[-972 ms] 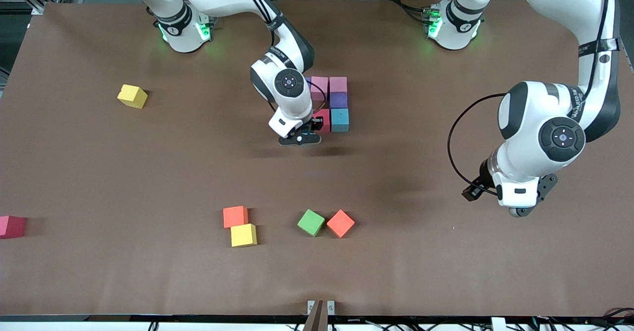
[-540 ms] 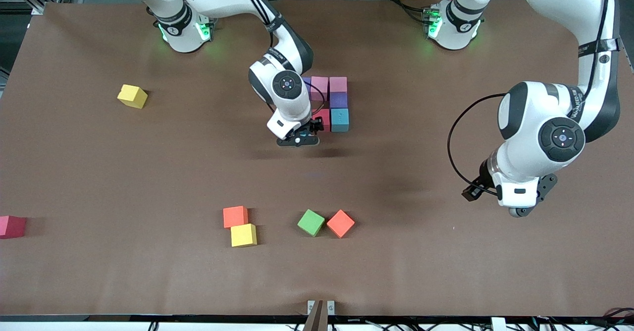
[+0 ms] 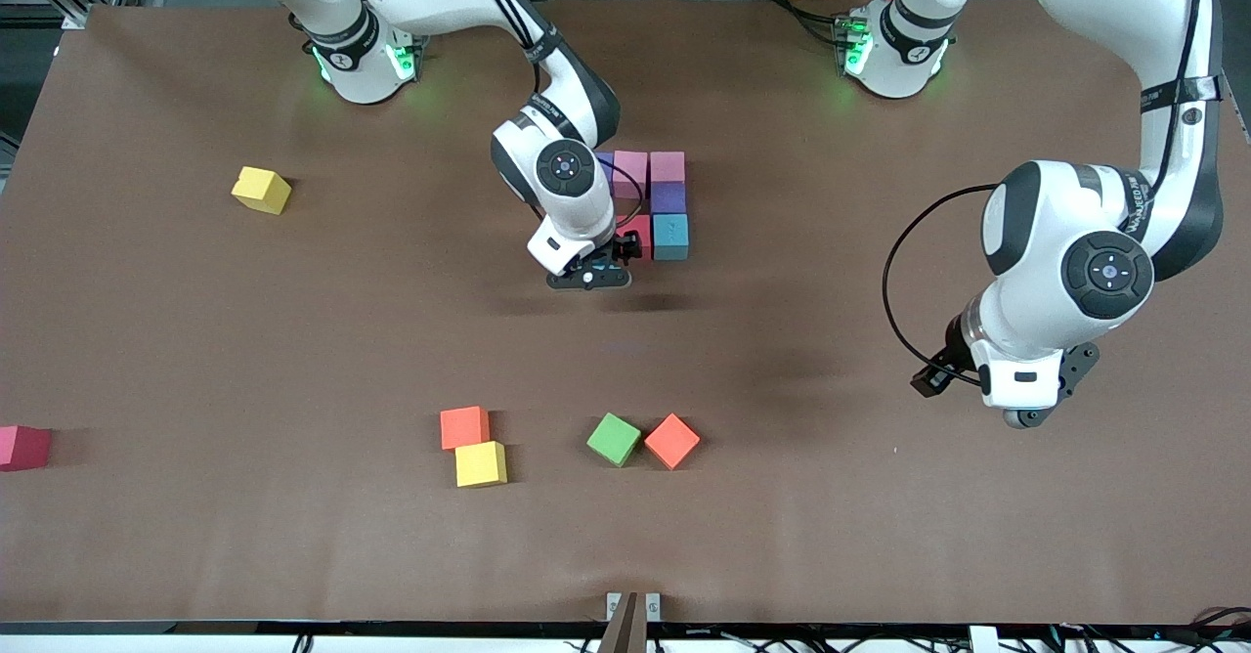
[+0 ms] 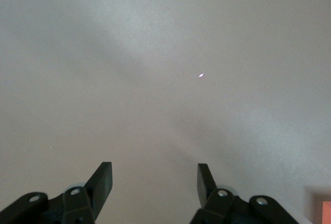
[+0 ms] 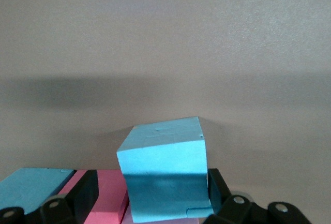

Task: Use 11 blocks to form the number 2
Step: 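Set the cyan cube down and open the right gripper, then move the right gripper to the orange cube under the yellow cube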

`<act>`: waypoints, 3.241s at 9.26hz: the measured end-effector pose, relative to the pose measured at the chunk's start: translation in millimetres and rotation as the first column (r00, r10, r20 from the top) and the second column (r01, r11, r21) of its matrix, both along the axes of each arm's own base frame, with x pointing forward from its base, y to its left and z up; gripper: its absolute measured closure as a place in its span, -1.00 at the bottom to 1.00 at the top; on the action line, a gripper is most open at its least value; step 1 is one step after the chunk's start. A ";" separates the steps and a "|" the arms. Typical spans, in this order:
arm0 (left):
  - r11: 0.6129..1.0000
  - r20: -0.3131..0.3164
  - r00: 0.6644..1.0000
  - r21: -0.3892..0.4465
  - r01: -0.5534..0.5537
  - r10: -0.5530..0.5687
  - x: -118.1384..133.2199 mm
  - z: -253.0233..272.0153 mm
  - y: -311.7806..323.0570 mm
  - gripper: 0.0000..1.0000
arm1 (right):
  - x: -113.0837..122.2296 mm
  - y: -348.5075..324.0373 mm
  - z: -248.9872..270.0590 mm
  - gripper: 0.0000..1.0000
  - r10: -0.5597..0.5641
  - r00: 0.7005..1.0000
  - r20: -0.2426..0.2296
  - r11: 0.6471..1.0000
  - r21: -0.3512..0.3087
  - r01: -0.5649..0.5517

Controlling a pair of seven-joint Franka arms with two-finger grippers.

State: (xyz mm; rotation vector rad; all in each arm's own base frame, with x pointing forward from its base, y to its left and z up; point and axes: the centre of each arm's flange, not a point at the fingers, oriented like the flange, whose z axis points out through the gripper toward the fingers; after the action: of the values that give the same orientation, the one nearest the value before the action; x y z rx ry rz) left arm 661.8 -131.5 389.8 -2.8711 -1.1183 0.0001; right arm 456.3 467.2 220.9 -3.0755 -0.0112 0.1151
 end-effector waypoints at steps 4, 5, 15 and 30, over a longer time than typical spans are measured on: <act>1.000 -0.001 1.000 0.000 0.001 -0.001 -0.1 -0.4 -0.6 -0.50 | -2.3 4.3 -4.3 -0.83 0.003 1.000 0.008 1.000 0.012 -0.003; 1.000 -0.002 1.000 0.001 0.001 -0.001 0.0 -1.5 -0.7 -0.50 | -2.4 4.5 -4.2 -0.83 0.003 1.000 0.008 1.000 0.013 -0.003; 1.000 -0.006 1.000 0.002 0.001 -0.001 0.2 -4.2 -0.9 -0.50 | 8.5 7.2 16.8 -0.83 0.065 0.998 -0.006 0.998 0.011 -0.065; 1.000 -0.007 1.000 0.002 0.006 -0.006 -0.2 -5.4 -4.9 -0.50 | 220.9 -207.9 76.3 -0.82 0.034 0.987 0.155 0.999 -0.044 -0.027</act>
State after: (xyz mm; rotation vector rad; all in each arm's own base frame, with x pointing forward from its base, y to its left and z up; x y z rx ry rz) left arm 661.6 -136.4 384.4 -2.8699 -1.1080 0.0089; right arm 677.2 259.3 297.2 -3.1177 -0.0645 -0.1261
